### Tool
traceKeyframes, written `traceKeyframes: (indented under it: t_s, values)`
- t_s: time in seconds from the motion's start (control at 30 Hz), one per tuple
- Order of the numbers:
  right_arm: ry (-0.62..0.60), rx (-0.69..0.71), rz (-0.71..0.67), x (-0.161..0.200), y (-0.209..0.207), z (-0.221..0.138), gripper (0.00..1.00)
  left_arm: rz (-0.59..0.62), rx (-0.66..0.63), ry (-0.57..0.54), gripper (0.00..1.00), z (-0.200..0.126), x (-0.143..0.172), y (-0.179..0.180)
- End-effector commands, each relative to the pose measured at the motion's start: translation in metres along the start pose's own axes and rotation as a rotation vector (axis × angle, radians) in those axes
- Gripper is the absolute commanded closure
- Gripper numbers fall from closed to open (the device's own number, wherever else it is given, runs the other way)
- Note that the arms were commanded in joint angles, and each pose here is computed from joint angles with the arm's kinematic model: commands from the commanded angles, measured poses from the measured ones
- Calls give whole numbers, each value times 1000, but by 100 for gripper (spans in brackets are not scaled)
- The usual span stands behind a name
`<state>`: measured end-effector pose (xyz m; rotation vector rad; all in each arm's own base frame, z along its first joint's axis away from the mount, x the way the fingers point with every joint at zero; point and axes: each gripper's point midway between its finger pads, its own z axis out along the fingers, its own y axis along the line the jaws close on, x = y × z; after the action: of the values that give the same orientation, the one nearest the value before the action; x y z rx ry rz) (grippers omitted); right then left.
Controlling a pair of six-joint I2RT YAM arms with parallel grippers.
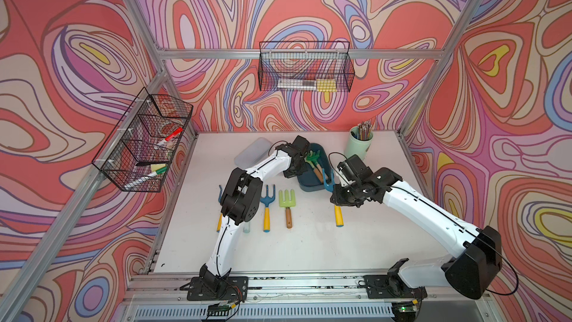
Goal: Take the hand rake out of the storage box
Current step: Pick up the storage box at the center of the board, then place the rake at the center of the board.
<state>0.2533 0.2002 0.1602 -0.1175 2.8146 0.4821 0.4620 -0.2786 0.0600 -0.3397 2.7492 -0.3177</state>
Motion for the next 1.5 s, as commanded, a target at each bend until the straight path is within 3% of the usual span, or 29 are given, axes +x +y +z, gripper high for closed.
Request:
traceKeyframes:
  t_s: [0.0, 0.23, 0.63, 1.03, 1.47]
  values:
    - [10, -94, 23, 1, 22, 18, 84, -4, 23, -34, 93, -6, -18, 6]
    - [100, -146, 44, 26, 36, 67, 84, -27, 28, -52, 93, -8, -44, 18]
    - [142, -130, 87, 27, 37, 134, 85, -41, 56, -41, 94, -5, -55, 13]
    - [139, -42, 107, 23, 26, 166, 84, -52, 77, -42, 93, -8, -56, 15]
    - [163, 58, 66, 23, 11, 181, 76, -56, 76, -41, 94, -8, -56, 19]
